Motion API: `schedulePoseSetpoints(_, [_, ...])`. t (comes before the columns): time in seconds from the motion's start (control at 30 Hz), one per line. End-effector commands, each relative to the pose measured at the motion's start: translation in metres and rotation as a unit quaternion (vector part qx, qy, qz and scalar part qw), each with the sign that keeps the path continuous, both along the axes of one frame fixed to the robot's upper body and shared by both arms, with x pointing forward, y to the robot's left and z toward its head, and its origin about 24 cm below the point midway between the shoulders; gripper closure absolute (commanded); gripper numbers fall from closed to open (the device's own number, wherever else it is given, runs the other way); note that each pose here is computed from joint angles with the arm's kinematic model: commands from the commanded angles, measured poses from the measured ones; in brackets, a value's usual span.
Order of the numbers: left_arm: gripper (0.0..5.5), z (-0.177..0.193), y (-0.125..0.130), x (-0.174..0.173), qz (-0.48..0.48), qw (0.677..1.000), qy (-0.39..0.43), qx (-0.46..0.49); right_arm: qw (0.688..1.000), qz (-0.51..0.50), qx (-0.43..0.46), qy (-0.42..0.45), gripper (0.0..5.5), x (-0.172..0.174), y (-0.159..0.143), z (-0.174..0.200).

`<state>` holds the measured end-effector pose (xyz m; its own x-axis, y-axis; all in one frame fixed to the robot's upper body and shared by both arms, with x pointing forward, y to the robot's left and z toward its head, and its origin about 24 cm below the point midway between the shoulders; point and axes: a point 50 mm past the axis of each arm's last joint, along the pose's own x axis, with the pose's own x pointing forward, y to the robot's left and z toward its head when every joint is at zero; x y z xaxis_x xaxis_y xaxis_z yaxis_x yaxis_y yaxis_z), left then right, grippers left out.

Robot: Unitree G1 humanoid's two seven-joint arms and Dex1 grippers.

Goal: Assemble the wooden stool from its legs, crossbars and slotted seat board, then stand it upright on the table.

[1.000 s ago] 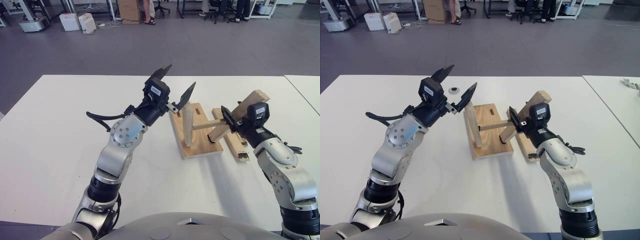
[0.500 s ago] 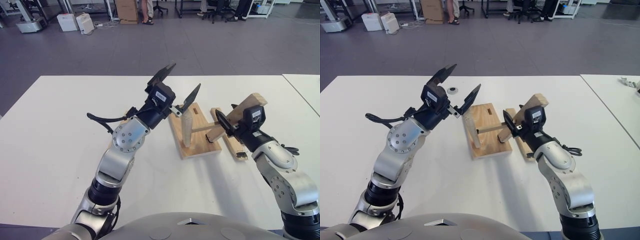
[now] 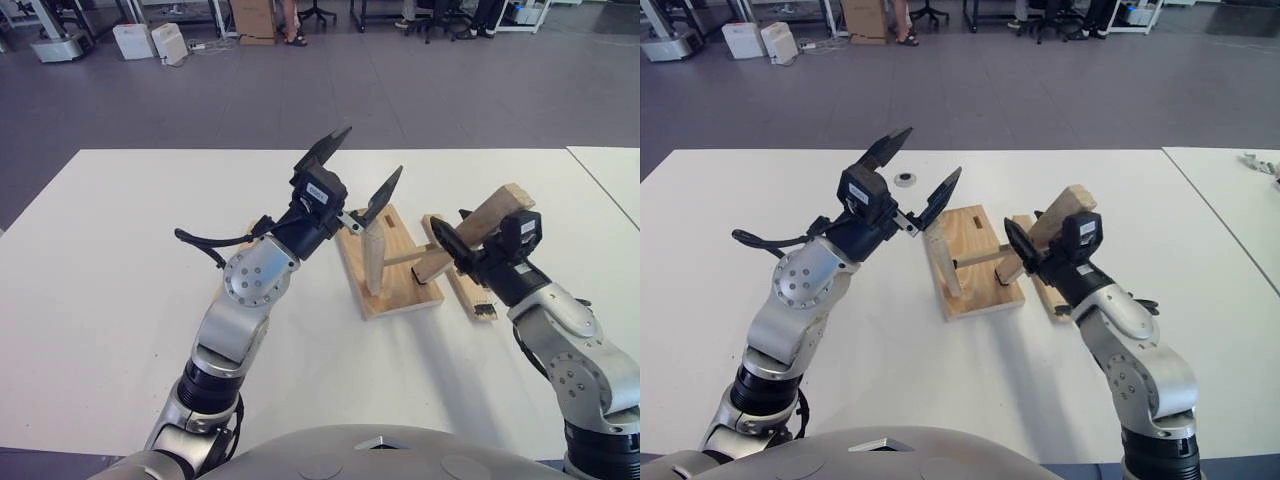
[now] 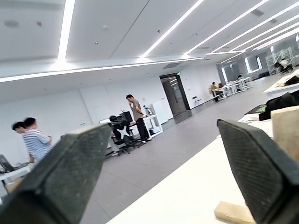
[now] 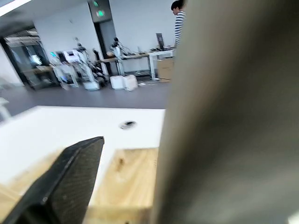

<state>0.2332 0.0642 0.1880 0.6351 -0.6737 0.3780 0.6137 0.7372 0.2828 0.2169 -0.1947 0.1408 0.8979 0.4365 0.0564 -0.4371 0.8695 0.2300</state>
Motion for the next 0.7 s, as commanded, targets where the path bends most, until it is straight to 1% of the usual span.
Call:
schedulePoseSetpoints(0.03, [1.36, 0.025, 0.010, 0.007, -0.012, 1.000, -0.012, -0.022, 0.990, 0.084, 0.019, -0.114, 2.40, 0.000, -0.005, 0.058])
schedulePoseSetpoints(0.1, [1.36, 0.043, 0.018, 0.009, -0.015, 0.999, -0.029, -0.035, 0.983, 0.114, 0.007, -0.147, 2.40, -0.001, -0.008, 0.081])
schedulePoseSetpoints(0.2, [1.36, 0.058, 0.020, 0.006, -0.038, 0.998, -0.044, -0.030, 0.977, 0.120, -0.009, -0.174, 2.40, 0.006, -0.019, 0.108])
schedulePoseSetpoints(0.3, [1.36, 0.065, 0.017, 0.002, -0.064, 0.996, -0.048, -0.028, 0.977, 0.126, -0.012, -0.172, 2.40, 0.020, -0.020, 0.124])
schedulePoseSetpoints(0.33, [1.36, 0.064, 0.016, 0.002, -0.072, 0.996, -0.041, -0.026, 0.980, 0.123, -0.016, -0.153, 2.40, 0.028, -0.020, 0.121])
schedulePoseSetpoints(0.37, [1.36, 0.061, 0.015, 0.004, -0.075, 0.996, -0.032, -0.018, 0.984, 0.116, -0.022, -0.132, 2.40, 0.036, -0.019, 0.116])
schedulePoseSetpoints(0.4, [1.36, 0.049, 0.013, 0.007, -0.080, 0.997, -0.014, 0.001, 0.989, 0.119, -0.020, -0.086, 2.40, 0.041, -0.018, 0.096])
schedulePoseSetpoints(0.43, [1.36, 0.030, 0.010, 0.010, -0.079, 0.996, 0.011, 0.027, 0.993, 0.114, -0.027, -0.029, 2.40, 0.044, -0.018, 0.067])
schedulePoseSetpoints(0.5, [1.36, -0.008, 0.004, 0.009, -0.086, 0.992, 0.056, 0.067, 0.991, 0.121, -0.021, 0.058, 2.40, 0.035, -0.016, 0.015])
schedulePoseSetpoints(0.53, [1.36, -0.027, 0.003, 0.009, -0.085, 0.990, 0.081, 0.074, 0.988, 0.127, -0.016, 0.083, 2.40, 0.028, -0.013, -0.003])
schedulePoseSetpoints(0.57, [1.36, -0.043, 0.003, 0.010, -0.078, 0.988, 0.095, 0.087, 0.987, 0.135, -0.006, 0.089, 2.40, 0.024, -0.006, -0.011])
schedulePoseSetpoints(0.6, [1.36, -0.052, 0.003, 0.011, -0.070, 0.988, 0.104, 0.092, 0.986, 0.143, 0.007, 0.082, 2.40, 0.022, 0.000, -0.010])
schedulePoseSetpoints(0.7, [1.36, -0.052, -0.001, 0.018, -0.066, 0.991, 0.098, 0.069, 0.987, 0.154, 0.020, 0.047, 2.40, 0.025, 0.011, 0.003])
